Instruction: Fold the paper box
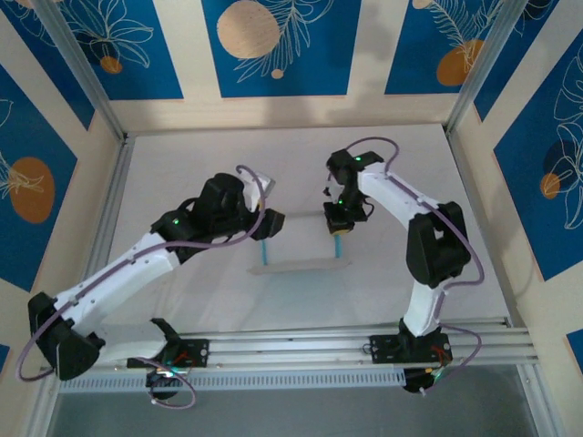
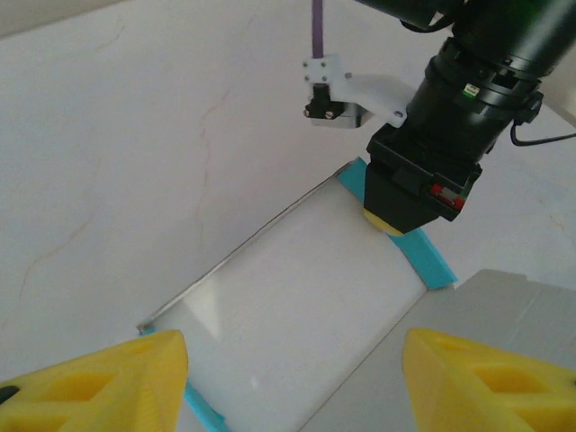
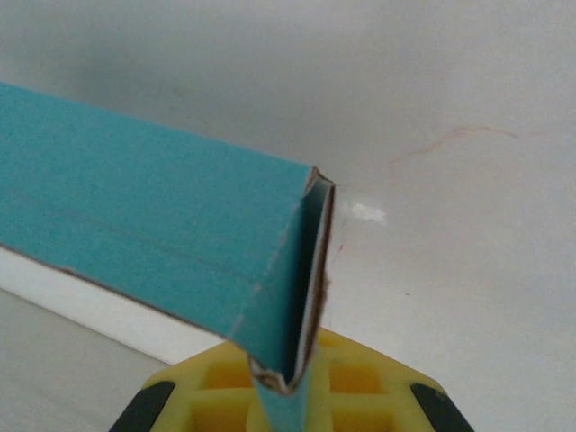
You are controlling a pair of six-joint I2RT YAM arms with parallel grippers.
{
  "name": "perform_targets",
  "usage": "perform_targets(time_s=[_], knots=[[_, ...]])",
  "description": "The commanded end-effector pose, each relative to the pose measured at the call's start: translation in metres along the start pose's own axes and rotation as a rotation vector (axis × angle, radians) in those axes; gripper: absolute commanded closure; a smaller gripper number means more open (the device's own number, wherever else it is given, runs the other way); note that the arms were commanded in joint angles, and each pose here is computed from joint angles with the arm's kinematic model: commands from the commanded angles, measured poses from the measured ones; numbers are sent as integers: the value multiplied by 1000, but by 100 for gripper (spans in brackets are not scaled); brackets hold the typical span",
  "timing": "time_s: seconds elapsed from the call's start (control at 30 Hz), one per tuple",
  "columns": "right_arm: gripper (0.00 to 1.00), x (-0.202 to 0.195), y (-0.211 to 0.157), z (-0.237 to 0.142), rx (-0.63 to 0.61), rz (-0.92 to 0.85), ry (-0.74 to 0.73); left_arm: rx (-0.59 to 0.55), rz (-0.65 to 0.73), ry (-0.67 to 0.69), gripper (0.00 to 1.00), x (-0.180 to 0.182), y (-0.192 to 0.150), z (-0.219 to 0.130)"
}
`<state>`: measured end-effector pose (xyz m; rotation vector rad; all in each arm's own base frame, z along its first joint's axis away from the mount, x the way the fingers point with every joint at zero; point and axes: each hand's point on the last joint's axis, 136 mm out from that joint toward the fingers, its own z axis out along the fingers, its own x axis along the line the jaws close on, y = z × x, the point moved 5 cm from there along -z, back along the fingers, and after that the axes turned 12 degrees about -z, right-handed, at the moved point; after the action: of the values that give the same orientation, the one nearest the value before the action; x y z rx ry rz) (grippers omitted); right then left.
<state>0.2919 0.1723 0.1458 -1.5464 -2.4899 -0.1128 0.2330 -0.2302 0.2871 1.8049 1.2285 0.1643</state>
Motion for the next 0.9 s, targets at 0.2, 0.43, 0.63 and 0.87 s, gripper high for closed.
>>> perform_targets(time_s=[0.2, 0.43, 0.63, 0.87], knots=[[100, -4, -3, 60, 345, -152, -354, 92, -231, 60, 37, 43, -68, 25], [100, -7, 11, 70, 390, -184, -630, 89, -282, 64, 39, 48, -75, 28], [97, -2, 16, 79, 363, -203, -688, 74, -285, 73, 39, 50, -71, 27], [73, 5, 24, 65, 254, -240, -681, 53, -292, 90, 39, 54, -68, 24]])
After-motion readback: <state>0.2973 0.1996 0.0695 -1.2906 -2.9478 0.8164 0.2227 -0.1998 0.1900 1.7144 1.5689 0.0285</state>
